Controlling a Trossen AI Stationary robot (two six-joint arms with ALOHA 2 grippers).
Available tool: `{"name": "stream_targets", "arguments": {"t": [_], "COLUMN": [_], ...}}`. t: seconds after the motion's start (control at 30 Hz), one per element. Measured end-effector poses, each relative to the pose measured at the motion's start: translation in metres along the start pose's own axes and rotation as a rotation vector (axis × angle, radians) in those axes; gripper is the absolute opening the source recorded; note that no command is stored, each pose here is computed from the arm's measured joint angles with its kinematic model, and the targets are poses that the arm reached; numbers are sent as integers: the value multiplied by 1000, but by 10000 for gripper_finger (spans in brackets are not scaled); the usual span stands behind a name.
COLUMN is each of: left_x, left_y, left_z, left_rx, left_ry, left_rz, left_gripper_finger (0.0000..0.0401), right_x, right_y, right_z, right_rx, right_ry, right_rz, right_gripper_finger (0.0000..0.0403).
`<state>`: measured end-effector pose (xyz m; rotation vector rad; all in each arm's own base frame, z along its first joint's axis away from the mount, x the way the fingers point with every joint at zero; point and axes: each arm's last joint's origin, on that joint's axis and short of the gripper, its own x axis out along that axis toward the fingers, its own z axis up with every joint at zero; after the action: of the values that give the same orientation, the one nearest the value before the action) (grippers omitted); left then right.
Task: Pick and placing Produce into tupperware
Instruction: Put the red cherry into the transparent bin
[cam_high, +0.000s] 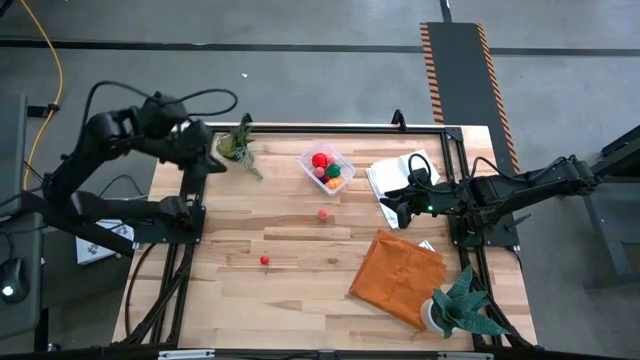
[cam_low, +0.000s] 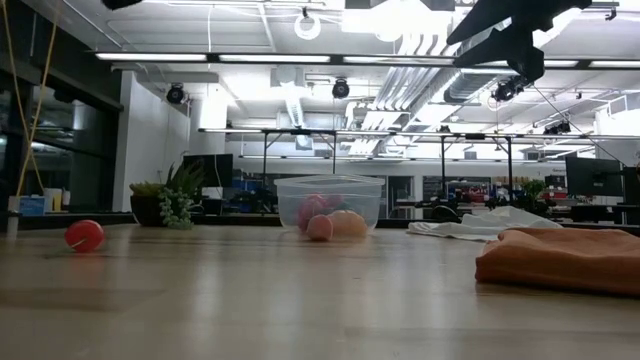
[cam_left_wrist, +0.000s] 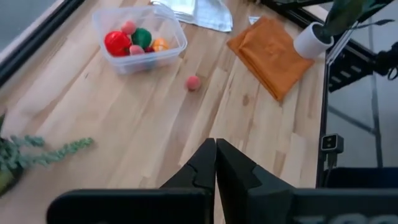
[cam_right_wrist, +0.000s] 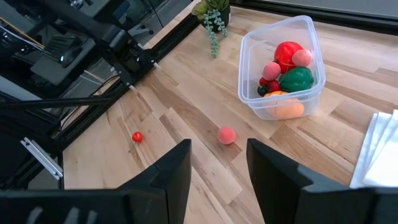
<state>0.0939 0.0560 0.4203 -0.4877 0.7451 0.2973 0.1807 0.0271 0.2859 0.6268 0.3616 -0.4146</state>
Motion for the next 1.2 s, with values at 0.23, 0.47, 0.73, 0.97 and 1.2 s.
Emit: {"name": "stream_targets", "arguments": {"t": [0.23, 0.47, 0.73, 0.97, 1.2], "left_x": [26, 64, 110, 139, 139], "left_y": [13, 28, 44, 53, 54], "left_z": [-54, -104, -135, -151, -150], "left_rx": [-90, -121, -121, -169, -179], "left_ry": [-48, -41, 1, 61, 49], "left_rz": [-49, -175, -332, -438, -420], "left_gripper_finger": [3, 3, 3, 3, 3], "right_x": [0, 0, 0, 0, 8], "right_y": [0, 0, -1, -1, 1], "right_z": [0, 0, 1, 2, 0], "right_rx": [3, 37, 112, 172, 177], "right_ry": [-1, -1, -18, -50, -50], "right_rz": [0, -1, -16, -38, -48], "right_gripper_finger": [144, 144, 144, 144, 144]}}
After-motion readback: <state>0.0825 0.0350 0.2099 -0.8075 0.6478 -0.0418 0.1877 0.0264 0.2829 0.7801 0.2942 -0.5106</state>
